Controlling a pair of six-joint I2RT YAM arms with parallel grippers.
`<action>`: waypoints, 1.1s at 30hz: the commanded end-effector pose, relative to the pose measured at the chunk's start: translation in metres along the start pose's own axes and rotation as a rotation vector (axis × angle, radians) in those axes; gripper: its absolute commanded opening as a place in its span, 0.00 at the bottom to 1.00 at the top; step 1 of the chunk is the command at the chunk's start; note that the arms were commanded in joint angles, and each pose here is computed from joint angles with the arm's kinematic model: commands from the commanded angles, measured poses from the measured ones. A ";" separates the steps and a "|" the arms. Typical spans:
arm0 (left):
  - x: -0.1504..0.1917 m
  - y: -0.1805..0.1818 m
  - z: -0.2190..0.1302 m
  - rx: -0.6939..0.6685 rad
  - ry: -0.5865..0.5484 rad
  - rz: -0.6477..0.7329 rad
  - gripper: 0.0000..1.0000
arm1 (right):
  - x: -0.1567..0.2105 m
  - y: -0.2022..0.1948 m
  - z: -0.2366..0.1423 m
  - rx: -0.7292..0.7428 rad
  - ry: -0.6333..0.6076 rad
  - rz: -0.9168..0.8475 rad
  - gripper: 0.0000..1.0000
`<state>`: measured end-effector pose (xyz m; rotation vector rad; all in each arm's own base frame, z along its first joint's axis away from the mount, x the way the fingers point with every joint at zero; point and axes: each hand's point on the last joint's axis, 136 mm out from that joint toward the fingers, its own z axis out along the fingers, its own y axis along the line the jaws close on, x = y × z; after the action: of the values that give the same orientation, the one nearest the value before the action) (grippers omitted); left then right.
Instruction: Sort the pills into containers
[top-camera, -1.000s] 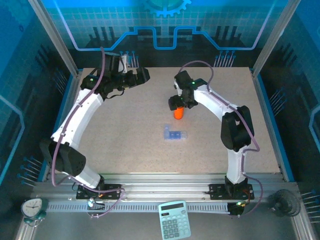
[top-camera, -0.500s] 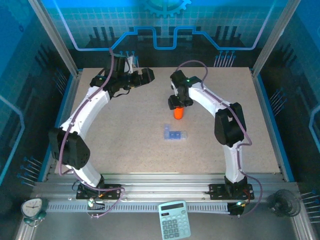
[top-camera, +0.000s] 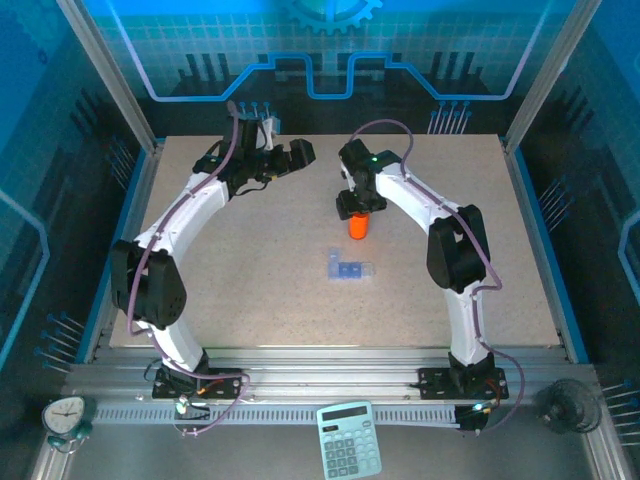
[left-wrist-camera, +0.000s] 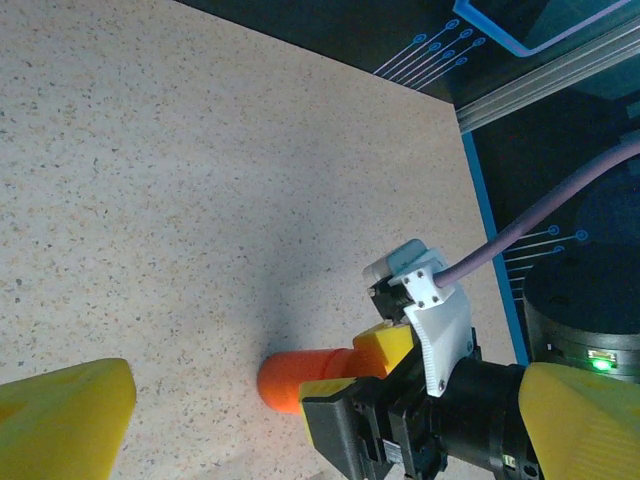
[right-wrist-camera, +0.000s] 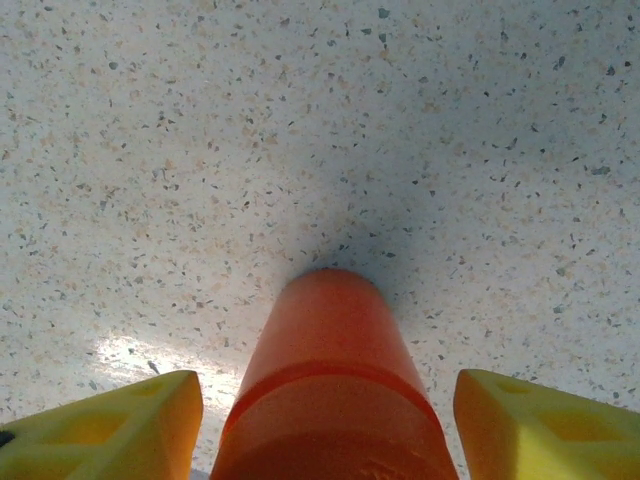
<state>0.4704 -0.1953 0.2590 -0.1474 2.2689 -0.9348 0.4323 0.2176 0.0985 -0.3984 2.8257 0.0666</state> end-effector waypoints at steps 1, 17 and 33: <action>-0.003 -0.003 -0.006 0.023 -0.023 0.004 0.99 | 0.004 0.007 0.002 -0.022 0.022 -0.020 0.73; 0.001 -0.001 -0.027 -0.019 -0.048 0.024 0.99 | 0.020 0.004 0.011 -0.052 0.032 0.000 0.69; 0.006 0.003 -0.027 -0.026 -0.042 0.032 0.99 | 0.013 -0.003 -0.007 -0.064 -0.006 0.021 0.70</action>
<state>0.4526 -0.1856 0.2598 -0.1633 2.2611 -0.9011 0.4178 0.2122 0.0880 -0.3976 2.8507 0.1307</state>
